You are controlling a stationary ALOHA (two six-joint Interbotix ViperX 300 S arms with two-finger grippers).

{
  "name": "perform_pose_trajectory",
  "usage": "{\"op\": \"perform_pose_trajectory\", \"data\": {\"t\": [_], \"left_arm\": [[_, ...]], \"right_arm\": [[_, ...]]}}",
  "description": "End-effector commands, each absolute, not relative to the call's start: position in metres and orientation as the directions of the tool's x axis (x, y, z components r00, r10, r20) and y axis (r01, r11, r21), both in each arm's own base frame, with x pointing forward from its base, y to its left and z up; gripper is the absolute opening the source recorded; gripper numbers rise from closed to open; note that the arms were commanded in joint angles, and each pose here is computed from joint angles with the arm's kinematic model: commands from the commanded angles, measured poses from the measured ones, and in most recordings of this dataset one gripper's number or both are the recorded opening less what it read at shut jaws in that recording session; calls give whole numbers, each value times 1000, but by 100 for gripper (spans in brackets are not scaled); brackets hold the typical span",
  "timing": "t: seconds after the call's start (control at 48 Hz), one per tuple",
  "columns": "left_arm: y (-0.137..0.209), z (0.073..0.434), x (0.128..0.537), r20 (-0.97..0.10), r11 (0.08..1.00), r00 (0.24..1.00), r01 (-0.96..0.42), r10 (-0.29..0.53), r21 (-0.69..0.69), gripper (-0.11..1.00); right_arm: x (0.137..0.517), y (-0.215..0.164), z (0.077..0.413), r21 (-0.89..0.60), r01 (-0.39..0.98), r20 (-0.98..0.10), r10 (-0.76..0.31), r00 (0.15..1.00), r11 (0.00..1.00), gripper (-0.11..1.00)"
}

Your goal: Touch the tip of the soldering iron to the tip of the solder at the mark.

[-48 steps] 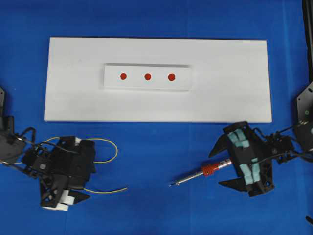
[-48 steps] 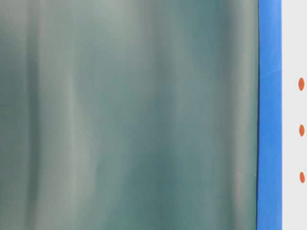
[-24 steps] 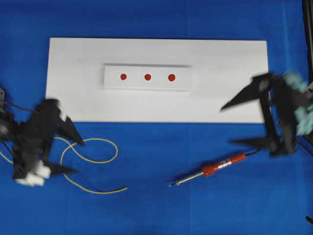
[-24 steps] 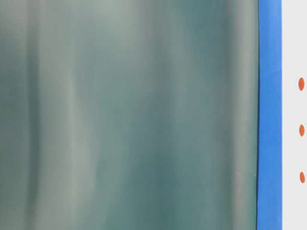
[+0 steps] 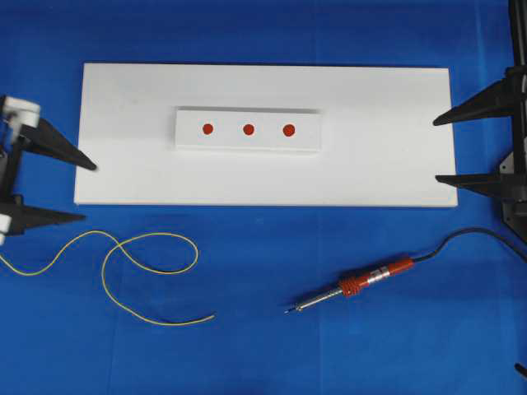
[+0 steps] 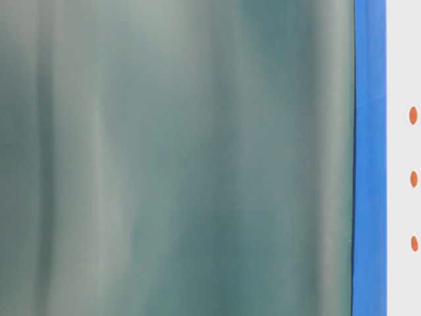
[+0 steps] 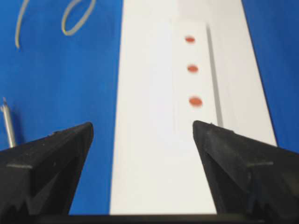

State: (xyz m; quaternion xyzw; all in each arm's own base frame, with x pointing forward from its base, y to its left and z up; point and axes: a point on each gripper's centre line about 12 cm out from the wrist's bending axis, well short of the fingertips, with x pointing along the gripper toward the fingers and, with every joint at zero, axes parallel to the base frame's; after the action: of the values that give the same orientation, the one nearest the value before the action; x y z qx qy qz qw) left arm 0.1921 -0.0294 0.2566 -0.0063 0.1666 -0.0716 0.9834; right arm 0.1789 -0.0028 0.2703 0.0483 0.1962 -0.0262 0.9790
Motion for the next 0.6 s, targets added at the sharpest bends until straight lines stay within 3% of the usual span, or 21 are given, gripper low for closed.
{"op": "perform_pose_trajectory", "data": {"t": [0.0,0.25,0.584], "left_arm": [[-24,252,182,-298,992,947,120,-124,-32,76],[-18,231,156,-247,994,963,105,-109,-31,76],[-13,224,149,-246,996,965,82,-87,-31,76]], "right_arm": [[174,-6,263,88,90,-375,-50,926,992,83],[171,-8,237,119,100,-356,-52,933,988,83],[180,-6,213,140,93,-371,-35,928,986,83]]}}
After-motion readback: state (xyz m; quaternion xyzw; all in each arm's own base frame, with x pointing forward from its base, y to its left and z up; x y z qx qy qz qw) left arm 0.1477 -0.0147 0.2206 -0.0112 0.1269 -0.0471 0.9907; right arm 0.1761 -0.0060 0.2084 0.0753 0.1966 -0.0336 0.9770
